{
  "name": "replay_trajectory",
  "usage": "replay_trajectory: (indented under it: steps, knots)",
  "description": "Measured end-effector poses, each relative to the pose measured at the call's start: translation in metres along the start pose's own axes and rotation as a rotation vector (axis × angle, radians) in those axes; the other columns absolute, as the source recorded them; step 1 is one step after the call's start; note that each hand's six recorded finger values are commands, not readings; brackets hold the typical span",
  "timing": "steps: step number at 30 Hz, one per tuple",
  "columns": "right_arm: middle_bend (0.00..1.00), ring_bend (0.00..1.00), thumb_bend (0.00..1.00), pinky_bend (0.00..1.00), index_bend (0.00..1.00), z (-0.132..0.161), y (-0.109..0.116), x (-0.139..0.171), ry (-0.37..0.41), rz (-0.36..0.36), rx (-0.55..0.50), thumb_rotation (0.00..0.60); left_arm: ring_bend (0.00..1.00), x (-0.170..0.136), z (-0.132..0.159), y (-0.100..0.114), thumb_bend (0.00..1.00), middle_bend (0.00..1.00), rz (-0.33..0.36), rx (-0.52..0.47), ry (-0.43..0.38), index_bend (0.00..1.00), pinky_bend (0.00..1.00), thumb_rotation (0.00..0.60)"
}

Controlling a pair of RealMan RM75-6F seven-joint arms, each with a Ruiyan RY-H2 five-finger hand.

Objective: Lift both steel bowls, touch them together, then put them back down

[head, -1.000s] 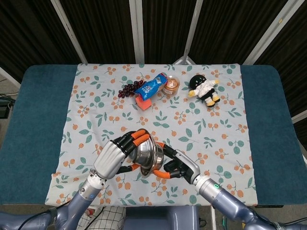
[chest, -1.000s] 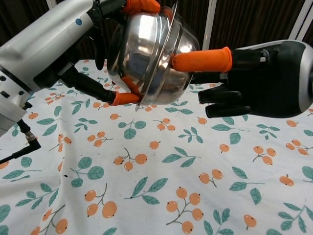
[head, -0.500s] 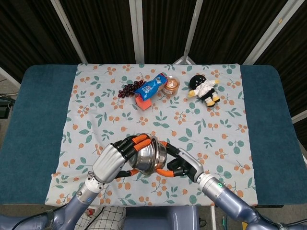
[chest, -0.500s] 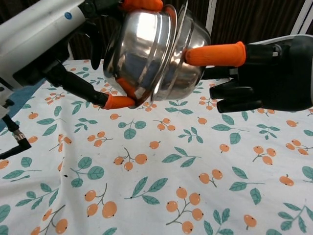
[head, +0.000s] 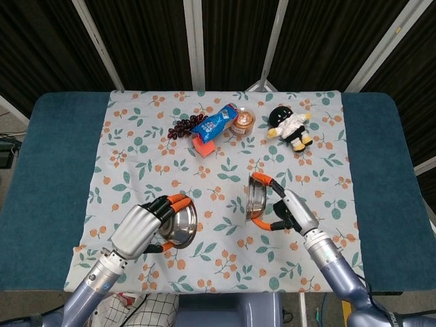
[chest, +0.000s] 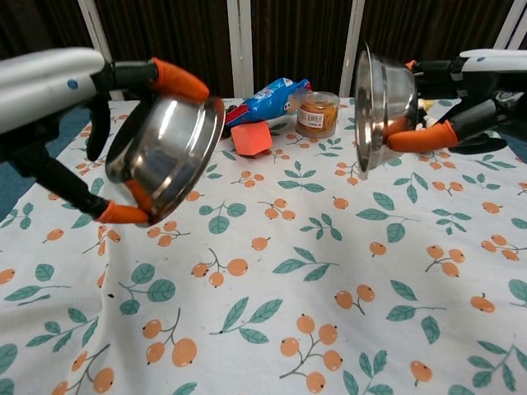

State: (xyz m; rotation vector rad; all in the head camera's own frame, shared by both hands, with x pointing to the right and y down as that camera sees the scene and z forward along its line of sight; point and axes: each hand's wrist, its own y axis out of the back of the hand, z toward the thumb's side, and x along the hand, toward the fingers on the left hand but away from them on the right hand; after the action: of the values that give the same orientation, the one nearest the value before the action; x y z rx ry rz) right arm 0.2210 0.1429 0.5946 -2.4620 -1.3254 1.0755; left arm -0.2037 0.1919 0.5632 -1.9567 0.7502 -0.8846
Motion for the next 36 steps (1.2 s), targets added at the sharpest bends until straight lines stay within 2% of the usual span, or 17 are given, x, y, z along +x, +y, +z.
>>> replay_trajectory:
  steps: [4, 6, 8, 12, 14, 17, 21, 25, 27, 29, 31, 34, 36]
  knots:
    - [0.86, 0.91, 0.36, 1.00, 0.91, -0.025, -0.003, 0.000, 0.043, -0.097, 0.386, 0.600, 0.40, -0.006, -0.014, -0.018, 0.36, 0.50, -0.098, 0.072, 0.059, 0.37, 0.52, 0.600]
    - [0.86, 0.89, 0.36, 0.99, 0.89, -0.037, -0.009, 0.004, 0.082, -0.127, 0.572, 0.600, 0.39, -0.007, -0.020, -0.024, 0.36, 0.49, -0.125, 0.087, 0.081, 0.37, 0.50, 0.600]
    - [0.84, 0.87, 0.36, 0.96, 0.86, -0.047, -0.021, 0.009, 0.136, -0.138, 0.719, 0.600, 0.39, -0.007, -0.028, -0.031, 0.36, 0.49, -0.149, 0.096, 0.105, 0.37, 0.50, 0.600]
    - [0.78, 0.83, 0.36, 0.92, 0.80, -0.063, -0.055, 0.025, 0.226, -0.103, 0.890, 0.600, 0.39, -0.006, -0.041, -0.044, 0.36, 0.49, -0.191, 0.127, 0.138, 0.37, 0.49, 0.600]
    - [0.74, 0.80, 0.36, 0.89, 0.74, -0.069, -0.072, 0.032, 0.243, -0.073, 0.930, 0.600, 0.39, -0.007, -0.046, -0.051, 0.36, 0.48, -0.211, 0.154, 0.148, 0.37, 0.49, 0.600]
    - [0.67, 0.76, 0.36, 0.87, 0.64, -0.075, -0.082, 0.036, 0.236, -0.039, 0.948, 0.600, 0.36, -0.008, -0.054, -0.060, 0.33, 0.46, -0.242, 0.185, 0.164, 0.34, 0.48, 0.600]
    - [0.63, 0.73, 0.36, 0.85, 0.57, -0.080, -0.095, 0.039, 0.227, -0.002, 0.962, 0.600, 0.34, -0.010, -0.062, -0.072, 0.30, 0.42, -0.303, 0.212, 0.192, 0.29, 0.46, 0.600]
    - [0.54, 0.66, 0.36, 0.80, 0.40, -0.078, -0.100, 0.036, 0.232, -0.005, 0.961, 0.600, 0.30, -0.011, -0.068, -0.085, 0.22, 0.35, -0.368, 0.255, 0.210, 0.15, 0.45, 0.600]
    - [0.46, 0.58, 0.36, 0.74, 0.26, -0.077, -0.101, 0.035, 0.237, -0.005, 0.967, 0.600, 0.26, -0.011, -0.069, -0.089, 0.16, 0.27, -0.390, 0.271, 0.214, 0.05, 0.44, 0.600]
    - [0.33, 0.45, 0.36, 0.64, 0.09, -0.076, -0.103, 0.035, 0.239, 0.002, 0.970, 0.600, 0.23, -0.012, -0.069, -0.092, 0.12, 0.21, -0.413, 0.284, 0.220, 0.01, 0.43, 0.600]
    - [0.21, 0.31, 0.36, 0.54, 0.01, -0.075, -0.104, 0.035, 0.238, 0.008, 0.968, 0.600, 0.18, -0.011, -0.067, -0.093, 0.09, 0.14, -0.428, 0.284, 0.221, 0.00, 0.42, 0.600]
    - [0.05, 0.15, 0.36, 0.43, 0.00, -0.073, -0.104, 0.036, 0.235, 0.018, 0.962, 0.592, 0.08, -0.010, -0.062, -0.091, 0.05, 0.03, -0.425, 0.273, 0.217, 0.00, 0.38, 0.600]
    - [0.01, 0.10, 0.36, 0.39, 0.00, -0.072, -0.104, 0.037, 0.231, 0.024, 0.959, 0.558, 0.04, -0.009, -0.062, -0.089, 0.03, 0.00, -0.419, 0.266, 0.216, 0.00, 0.36, 0.600]
